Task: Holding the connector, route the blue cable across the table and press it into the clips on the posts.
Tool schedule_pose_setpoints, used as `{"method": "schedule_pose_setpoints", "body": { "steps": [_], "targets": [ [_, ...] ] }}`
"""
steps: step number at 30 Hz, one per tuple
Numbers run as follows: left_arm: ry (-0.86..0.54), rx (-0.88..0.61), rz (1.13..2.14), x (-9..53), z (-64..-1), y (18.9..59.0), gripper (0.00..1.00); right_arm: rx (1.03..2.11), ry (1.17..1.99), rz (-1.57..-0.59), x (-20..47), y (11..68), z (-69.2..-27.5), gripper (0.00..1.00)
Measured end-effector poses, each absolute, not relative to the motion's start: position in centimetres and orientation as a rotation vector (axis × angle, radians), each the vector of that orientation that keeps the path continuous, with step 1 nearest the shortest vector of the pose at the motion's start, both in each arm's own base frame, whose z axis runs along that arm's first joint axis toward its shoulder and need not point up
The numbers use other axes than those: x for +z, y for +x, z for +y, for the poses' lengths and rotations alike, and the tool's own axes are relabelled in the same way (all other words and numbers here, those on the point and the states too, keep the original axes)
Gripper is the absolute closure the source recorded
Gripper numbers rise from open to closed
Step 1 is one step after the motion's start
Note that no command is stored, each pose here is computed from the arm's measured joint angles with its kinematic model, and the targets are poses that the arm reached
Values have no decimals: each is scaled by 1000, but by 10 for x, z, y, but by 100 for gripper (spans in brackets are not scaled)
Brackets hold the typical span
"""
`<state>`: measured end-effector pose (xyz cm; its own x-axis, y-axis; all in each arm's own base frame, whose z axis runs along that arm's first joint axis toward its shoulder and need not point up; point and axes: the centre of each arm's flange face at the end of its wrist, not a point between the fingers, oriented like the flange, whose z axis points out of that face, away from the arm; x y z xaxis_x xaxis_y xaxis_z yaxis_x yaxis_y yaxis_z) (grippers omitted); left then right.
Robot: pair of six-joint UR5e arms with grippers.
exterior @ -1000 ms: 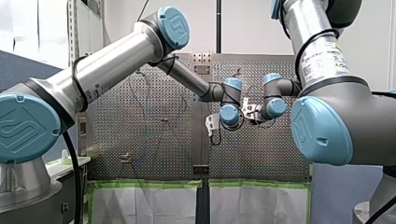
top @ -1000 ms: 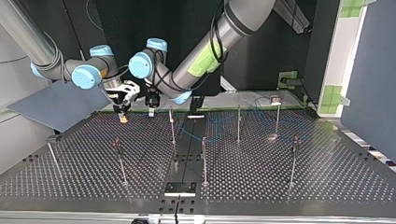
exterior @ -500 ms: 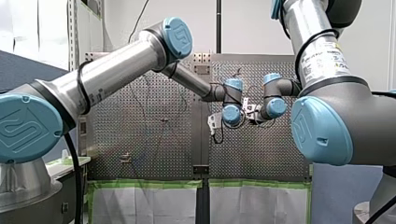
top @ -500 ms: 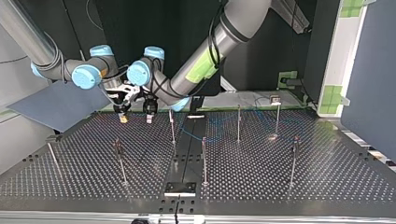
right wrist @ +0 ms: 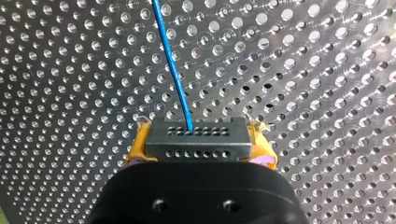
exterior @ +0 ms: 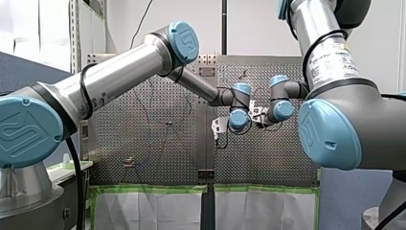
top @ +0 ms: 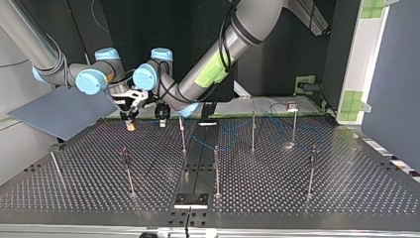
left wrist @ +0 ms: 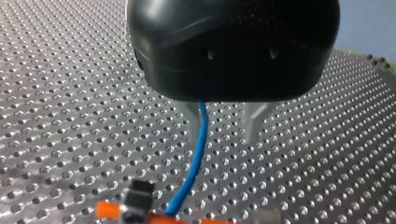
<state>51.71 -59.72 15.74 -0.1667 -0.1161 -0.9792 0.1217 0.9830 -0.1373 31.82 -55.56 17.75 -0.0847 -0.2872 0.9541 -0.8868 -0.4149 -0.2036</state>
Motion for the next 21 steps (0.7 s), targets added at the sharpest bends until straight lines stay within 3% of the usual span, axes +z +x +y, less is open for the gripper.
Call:
{"method": "schedule_pose_setpoints", "body": {
  "steps": [15,21],
  "targets": [
    [-35,-138,1749,160,-591,508,100,1545,1671,-1254,216,320,-551,100],
    [-39,-144,1754,188,-594,494,100,1563,1654,-1232,232,322,-548,100]
  ]
}}
